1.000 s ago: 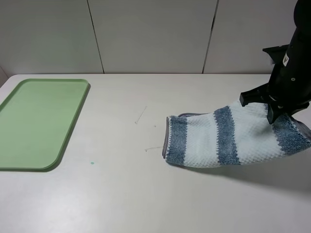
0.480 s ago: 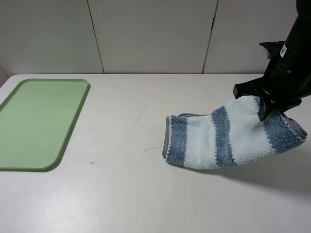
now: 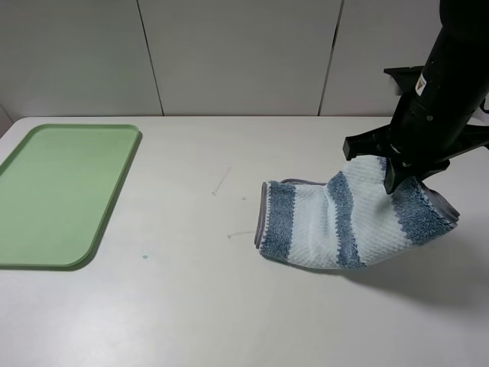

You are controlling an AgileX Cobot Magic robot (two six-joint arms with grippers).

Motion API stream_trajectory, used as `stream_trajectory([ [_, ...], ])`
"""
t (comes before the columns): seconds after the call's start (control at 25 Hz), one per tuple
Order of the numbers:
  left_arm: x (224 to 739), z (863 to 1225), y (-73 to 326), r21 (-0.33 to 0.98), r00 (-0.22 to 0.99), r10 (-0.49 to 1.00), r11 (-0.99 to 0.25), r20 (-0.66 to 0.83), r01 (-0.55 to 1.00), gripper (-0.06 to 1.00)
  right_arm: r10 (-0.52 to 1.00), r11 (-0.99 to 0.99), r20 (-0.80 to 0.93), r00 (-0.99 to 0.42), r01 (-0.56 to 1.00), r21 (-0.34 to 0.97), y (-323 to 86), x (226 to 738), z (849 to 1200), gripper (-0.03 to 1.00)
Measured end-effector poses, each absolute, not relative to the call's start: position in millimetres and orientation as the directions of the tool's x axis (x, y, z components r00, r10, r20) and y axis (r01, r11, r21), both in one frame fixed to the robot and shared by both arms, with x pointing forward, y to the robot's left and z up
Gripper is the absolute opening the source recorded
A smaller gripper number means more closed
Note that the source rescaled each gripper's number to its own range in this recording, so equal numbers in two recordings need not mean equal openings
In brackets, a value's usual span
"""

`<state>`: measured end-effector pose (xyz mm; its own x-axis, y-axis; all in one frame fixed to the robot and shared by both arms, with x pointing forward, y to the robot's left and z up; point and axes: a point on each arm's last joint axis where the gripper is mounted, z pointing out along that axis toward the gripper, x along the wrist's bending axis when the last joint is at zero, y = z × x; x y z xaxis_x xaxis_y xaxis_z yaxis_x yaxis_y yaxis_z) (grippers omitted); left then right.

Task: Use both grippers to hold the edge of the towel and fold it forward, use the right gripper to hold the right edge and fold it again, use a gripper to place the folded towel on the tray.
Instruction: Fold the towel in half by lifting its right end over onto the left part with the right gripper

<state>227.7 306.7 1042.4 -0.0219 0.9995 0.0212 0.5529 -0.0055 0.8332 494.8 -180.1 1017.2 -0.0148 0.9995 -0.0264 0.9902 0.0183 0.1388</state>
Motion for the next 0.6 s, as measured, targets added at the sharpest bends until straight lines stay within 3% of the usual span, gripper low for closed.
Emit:
stream_trajectory([
  [0.6, 227.7, 1042.4, 306.8, 0.833, -0.022, 1.000, -0.006, 0.022, 0.553, 1.00, 0.999, -0.054, 0.003, 0.055, 0.992, 0.111, -173.2, 497.5, 1011.3, 0.12],
])
